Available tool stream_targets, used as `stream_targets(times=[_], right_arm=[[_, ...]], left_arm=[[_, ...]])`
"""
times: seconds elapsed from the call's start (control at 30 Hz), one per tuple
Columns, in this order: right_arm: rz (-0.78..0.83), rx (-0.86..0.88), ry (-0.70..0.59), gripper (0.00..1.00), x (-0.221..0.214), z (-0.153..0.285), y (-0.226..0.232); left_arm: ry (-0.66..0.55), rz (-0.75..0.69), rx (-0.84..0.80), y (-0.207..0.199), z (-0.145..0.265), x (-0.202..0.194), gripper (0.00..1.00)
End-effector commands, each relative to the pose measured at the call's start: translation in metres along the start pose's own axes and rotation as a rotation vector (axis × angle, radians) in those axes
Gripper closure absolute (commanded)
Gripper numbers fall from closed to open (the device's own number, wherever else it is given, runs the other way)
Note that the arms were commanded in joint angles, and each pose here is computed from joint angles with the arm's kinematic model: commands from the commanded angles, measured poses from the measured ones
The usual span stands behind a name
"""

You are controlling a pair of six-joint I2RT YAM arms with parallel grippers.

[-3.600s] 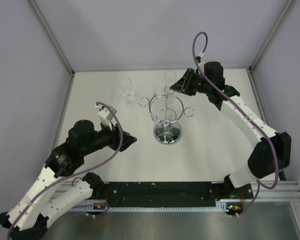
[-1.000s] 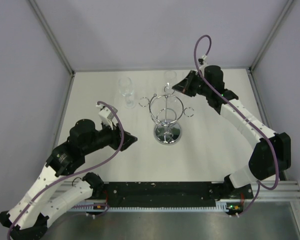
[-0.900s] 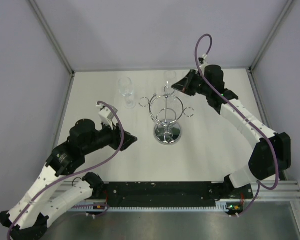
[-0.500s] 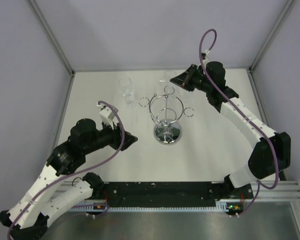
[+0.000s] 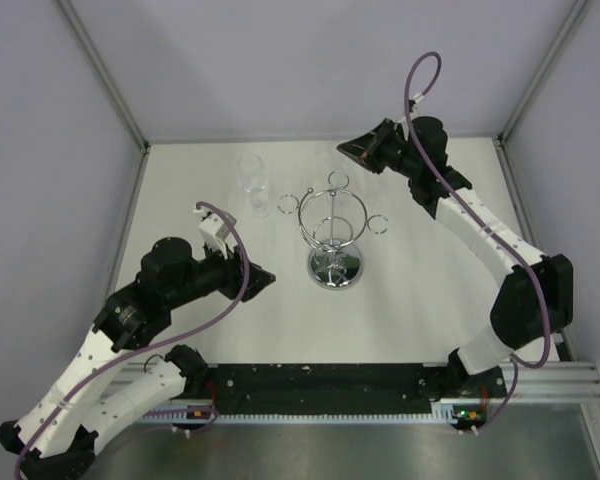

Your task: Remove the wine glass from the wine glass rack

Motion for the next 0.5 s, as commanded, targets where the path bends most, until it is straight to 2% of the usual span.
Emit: stream_targets(times=[0.0, 0.47], right_arm=[[-0.022, 0.137, -0.060, 1.00, 0.025, -0.003, 0.051], [-0.127, 0.283, 0.044, 1.00, 0.019, -0.016, 0.081]], left_arm=[[-0.040, -0.025, -0.009, -0.001, 0.000, 0.010, 0.47], [-0.052, -0.021, -0.016, -0.004, 0.003, 0.013, 0.47]])
Point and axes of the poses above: each gripper's point midway between its finger pads, its own z axis back along the fingers, its own y axis along the line the jaws close on, x = y × z, the point moved 1 cm from there along z, back along the fingers, and after that the axes turned 11 degrees about -z, right-handed, at the moved point
